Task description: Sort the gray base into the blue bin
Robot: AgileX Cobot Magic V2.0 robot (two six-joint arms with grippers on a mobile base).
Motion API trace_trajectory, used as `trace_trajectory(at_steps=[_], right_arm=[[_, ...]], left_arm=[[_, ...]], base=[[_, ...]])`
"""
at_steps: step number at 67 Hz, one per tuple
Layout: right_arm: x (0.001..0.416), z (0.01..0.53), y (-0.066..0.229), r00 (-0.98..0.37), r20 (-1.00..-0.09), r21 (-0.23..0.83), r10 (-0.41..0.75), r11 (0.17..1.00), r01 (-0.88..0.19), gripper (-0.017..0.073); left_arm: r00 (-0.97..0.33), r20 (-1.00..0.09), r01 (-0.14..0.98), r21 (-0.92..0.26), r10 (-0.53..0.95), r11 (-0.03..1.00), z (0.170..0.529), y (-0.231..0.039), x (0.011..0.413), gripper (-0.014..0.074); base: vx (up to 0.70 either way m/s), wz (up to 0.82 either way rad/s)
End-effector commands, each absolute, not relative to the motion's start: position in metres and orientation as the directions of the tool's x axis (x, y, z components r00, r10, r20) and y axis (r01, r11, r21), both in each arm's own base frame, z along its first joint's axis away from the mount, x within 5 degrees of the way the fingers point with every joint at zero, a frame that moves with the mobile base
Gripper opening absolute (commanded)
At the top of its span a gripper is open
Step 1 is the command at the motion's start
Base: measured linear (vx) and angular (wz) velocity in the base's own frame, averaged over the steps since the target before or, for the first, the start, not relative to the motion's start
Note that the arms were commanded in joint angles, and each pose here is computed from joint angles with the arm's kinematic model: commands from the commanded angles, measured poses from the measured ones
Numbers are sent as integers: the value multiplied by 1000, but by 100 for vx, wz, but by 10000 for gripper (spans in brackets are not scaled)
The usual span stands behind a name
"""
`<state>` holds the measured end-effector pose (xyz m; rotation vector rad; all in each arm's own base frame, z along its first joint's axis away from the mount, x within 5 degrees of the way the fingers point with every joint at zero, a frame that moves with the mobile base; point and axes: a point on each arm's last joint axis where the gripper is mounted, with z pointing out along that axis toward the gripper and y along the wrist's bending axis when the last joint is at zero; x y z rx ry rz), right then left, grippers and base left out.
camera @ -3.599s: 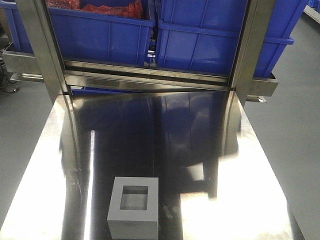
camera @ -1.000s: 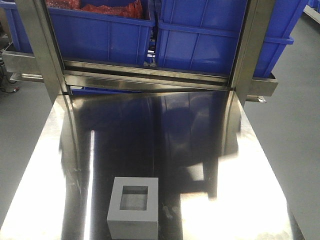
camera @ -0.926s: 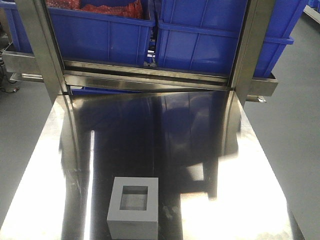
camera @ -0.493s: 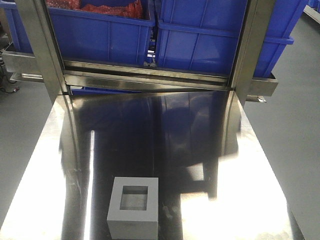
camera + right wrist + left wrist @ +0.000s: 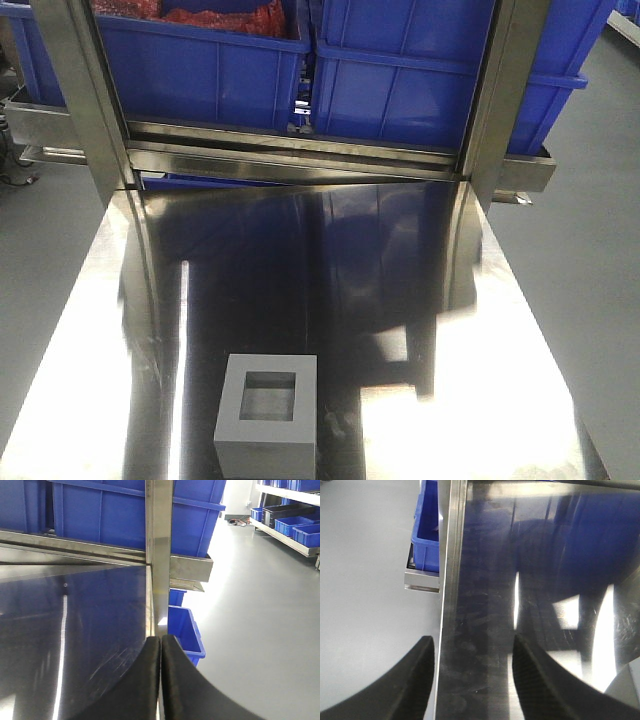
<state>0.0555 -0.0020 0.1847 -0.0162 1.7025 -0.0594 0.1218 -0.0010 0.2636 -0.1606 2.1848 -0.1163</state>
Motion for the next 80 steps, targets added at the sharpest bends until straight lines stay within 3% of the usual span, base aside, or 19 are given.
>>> trace_trajectory(at_steps=[1, 7, 17, 30, 46, 80], right_arm=[[56, 191, -2, -50, -997, -64, -63, 998, 29, -5], [56, 191, -2, -49, -997, -64, -63, 998, 29, -5], [56, 191, -2, -51, -997, -64, -63, 998, 29, -5], [56, 191, -2, -51, -997, -64, -63, 998, 29, -5], [56, 191, -2, -51, -997, -64, -63, 998, 29, -5], [56, 191, -2, -49, -997, -64, -63, 998, 29, -5]], left_arm=[[-486, -846, -60, -218, -219, 974, 282, -4, 130, 354], [-512, -828, -37, -244, -228, 969, 286, -8, 135, 354], [-547, -827, 100, -220, -131, 970, 303, -17, 147, 354], [-565, -821, 298, -289, -76, 910, 323, -41, 170, 354], [-631, -775, 452, -322, 42, 832, 316, -79, 192, 355], [-715, -665, 479, -241, 216, 844, 285, -147, 195, 355]], base=[[0, 0], [0, 0], [0, 0], [0, 0], [0, 0], [0, 0]])
